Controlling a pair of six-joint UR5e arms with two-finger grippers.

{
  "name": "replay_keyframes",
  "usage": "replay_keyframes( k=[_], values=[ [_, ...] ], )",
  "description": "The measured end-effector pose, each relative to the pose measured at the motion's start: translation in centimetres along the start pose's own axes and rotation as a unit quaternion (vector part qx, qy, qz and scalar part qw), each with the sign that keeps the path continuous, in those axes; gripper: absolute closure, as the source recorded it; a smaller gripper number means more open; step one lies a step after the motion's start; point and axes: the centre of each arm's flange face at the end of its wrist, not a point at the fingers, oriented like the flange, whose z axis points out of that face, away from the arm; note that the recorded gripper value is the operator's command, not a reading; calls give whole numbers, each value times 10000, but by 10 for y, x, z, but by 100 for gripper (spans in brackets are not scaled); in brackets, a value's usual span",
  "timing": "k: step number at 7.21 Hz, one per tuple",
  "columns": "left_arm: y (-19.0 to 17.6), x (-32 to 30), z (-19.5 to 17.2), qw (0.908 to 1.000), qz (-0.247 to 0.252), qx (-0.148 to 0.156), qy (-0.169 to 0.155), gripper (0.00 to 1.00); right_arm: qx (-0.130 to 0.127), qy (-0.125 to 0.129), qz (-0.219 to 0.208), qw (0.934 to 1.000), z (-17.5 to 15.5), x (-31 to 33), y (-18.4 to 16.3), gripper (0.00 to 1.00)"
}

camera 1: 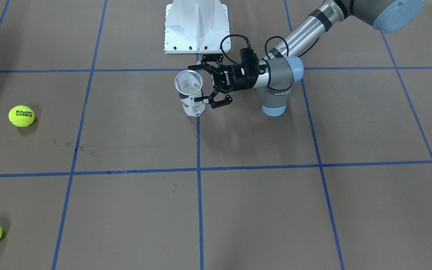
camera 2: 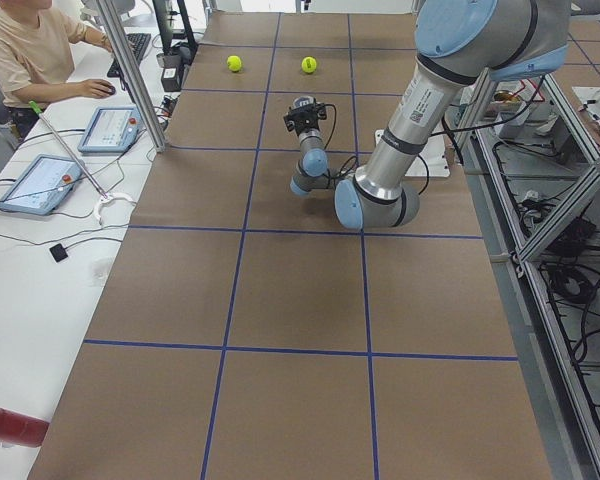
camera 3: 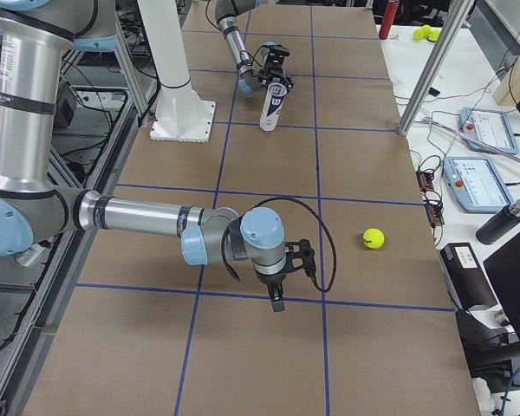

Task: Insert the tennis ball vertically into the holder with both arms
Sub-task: 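Lower the upright can onto the table and open the left gripper, then withdraw the open left gripper away from the standing can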

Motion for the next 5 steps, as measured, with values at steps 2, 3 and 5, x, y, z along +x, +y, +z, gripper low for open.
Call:
replay_keyframes(
  k=[2,3,5],
  values=[
    [1,3,-8,10000,-6,19,30,1,-8,-1,6,10000,1,1,0,0],
    [2,4,-9,10000,-12,24,41,1,-9,-1,5,10000,1,1,1,0],
    [6,8,-11,10000,-39,12,65,1,-10,-1,5,10000,1,1,1,0]
  ],
)
